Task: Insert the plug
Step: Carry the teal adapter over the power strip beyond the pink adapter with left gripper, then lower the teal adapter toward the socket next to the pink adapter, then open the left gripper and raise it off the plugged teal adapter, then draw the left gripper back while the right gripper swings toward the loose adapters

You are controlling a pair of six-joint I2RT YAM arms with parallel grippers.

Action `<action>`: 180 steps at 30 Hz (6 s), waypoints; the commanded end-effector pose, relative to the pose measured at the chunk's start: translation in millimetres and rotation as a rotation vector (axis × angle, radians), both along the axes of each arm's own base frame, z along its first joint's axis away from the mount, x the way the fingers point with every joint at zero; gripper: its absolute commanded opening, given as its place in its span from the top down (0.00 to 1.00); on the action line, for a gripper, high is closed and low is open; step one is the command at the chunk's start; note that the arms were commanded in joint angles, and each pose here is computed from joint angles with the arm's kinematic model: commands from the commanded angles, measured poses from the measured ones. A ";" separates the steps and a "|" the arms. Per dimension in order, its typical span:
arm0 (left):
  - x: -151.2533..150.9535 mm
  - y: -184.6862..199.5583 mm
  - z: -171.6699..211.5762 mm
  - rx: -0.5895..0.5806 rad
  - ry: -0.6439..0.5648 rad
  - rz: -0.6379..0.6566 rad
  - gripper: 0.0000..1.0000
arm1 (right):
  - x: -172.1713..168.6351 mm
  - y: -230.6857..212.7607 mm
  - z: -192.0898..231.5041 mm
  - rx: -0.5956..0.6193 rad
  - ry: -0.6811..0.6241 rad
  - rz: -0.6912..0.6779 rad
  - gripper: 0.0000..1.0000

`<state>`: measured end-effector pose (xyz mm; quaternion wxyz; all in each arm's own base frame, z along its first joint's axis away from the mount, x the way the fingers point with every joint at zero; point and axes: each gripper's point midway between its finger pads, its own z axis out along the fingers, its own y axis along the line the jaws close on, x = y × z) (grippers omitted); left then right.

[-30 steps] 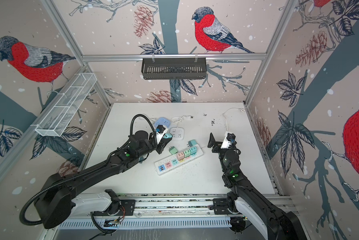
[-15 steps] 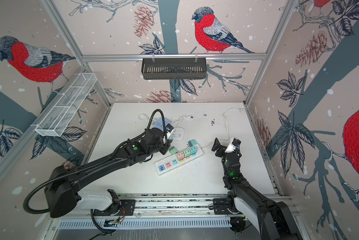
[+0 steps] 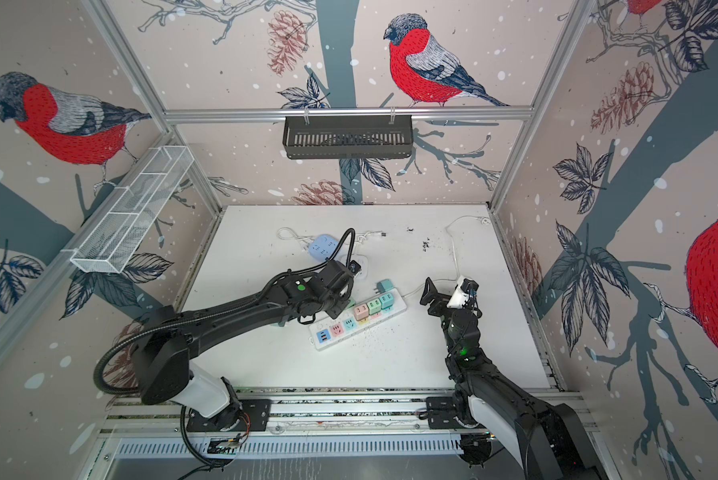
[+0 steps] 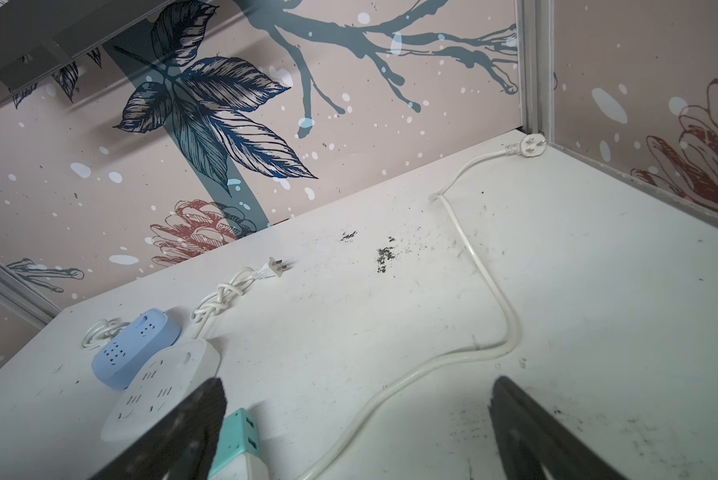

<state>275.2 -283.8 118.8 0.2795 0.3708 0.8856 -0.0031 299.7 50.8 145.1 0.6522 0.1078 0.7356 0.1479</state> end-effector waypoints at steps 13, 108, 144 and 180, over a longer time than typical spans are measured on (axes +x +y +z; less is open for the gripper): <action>-32.8 -23.0 -17.6 -0.088 0.164 -0.106 1.00 | 5.6 5.6 7.8 -0.039 -0.016 -0.006 0.00; -26.7 -32.8 -91.8 -0.039 0.240 -0.204 1.00 | 9.9 13.4 6.3 -0.084 -0.002 -0.003 0.00; 36.6 29.4 210.2 -0.714 -0.758 0.225 0.01 | 22.9 11.4 3.4 -0.112 0.039 -0.041 0.00; 40.6 192.8 161.0 -0.754 -0.875 0.651 0.02 | 18.3 286.5 -10.4 -0.558 0.677 0.703 0.17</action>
